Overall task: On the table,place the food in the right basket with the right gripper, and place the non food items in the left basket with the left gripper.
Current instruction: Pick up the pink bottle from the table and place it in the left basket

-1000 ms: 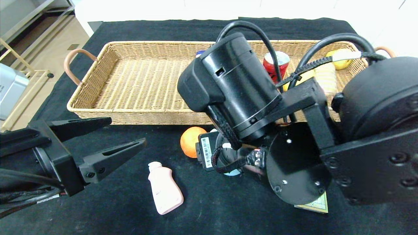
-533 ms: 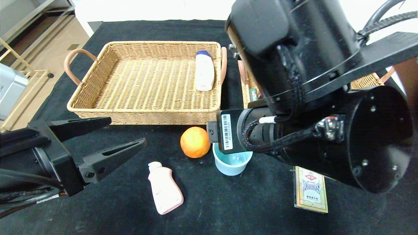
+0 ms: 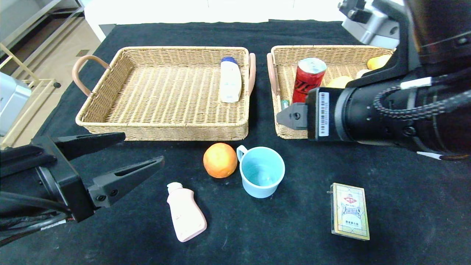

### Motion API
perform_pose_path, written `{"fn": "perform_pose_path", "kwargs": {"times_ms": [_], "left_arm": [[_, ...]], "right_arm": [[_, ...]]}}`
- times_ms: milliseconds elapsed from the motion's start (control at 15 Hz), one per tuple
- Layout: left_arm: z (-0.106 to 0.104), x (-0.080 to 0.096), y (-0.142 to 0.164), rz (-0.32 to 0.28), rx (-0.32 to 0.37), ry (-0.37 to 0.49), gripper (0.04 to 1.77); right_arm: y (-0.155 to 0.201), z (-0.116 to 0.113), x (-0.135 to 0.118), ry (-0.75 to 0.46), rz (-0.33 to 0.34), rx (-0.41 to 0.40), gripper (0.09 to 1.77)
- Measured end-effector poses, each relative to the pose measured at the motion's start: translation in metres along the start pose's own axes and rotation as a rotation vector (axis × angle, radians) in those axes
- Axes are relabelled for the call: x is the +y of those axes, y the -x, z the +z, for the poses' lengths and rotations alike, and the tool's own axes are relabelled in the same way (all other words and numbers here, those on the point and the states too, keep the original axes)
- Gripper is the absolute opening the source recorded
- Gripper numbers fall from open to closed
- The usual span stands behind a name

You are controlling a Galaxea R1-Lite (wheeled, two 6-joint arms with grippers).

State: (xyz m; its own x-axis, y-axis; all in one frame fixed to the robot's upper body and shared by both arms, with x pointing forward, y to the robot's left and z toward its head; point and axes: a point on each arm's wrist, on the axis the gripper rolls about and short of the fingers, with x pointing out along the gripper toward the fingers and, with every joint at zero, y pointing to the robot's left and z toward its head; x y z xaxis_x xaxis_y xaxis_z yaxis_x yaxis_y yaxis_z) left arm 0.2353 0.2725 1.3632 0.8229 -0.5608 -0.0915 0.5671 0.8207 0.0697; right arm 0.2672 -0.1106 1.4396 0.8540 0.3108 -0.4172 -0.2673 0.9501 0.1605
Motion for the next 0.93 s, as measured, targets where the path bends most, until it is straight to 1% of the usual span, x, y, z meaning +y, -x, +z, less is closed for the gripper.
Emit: {"fn": "perform_pose_path", "kwargs": {"times_ms": [133, 267, 333, 533, 667, 867, 933], "left_arm": [[0.000, 0.000, 0.000, 0.001, 0.001, -0.001, 1.72], [-0.001, 0.000, 0.000, 0.001, 0.003, -0.011, 1.72], [-0.001, 0.000, 0.000, 0.001, 0.004, -0.013, 1.72], [-0.002, 0.000, 0.000, 0.000, 0.006, -0.021, 1.72], [-0.002, 0.000, 0.001, 0.001, 0.006, -0.022, 1.72], [-0.002, 0.000, 0.000, 0.001, 0.008, -0.025, 1.72], [-0.002, 0.000, 0.000, 0.001, 0.008, -0.027, 1.72]], "right_arm": [[0.008, 0.002, -0.021, 0.018, 0.004, 0.010, 1.68], [0.012, 0.003, -0.043, 0.011, -0.028, 0.015, 1.69], [0.014, 0.000, -0.051, 0.023, -0.030, 0.027, 1.69], [0.022, -0.012, -0.072, 0.095, 0.017, 0.080, 1.70], [0.023, -0.013, -0.081, 0.114, 0.071, 0.056, 1.70], [0.021, -0.017, -0.099, 0.186, 0.202, -0.019, 1.70], [0.021, -0.020, -0.106, 0.209, 0.224, -0.036, 1.70]]}}
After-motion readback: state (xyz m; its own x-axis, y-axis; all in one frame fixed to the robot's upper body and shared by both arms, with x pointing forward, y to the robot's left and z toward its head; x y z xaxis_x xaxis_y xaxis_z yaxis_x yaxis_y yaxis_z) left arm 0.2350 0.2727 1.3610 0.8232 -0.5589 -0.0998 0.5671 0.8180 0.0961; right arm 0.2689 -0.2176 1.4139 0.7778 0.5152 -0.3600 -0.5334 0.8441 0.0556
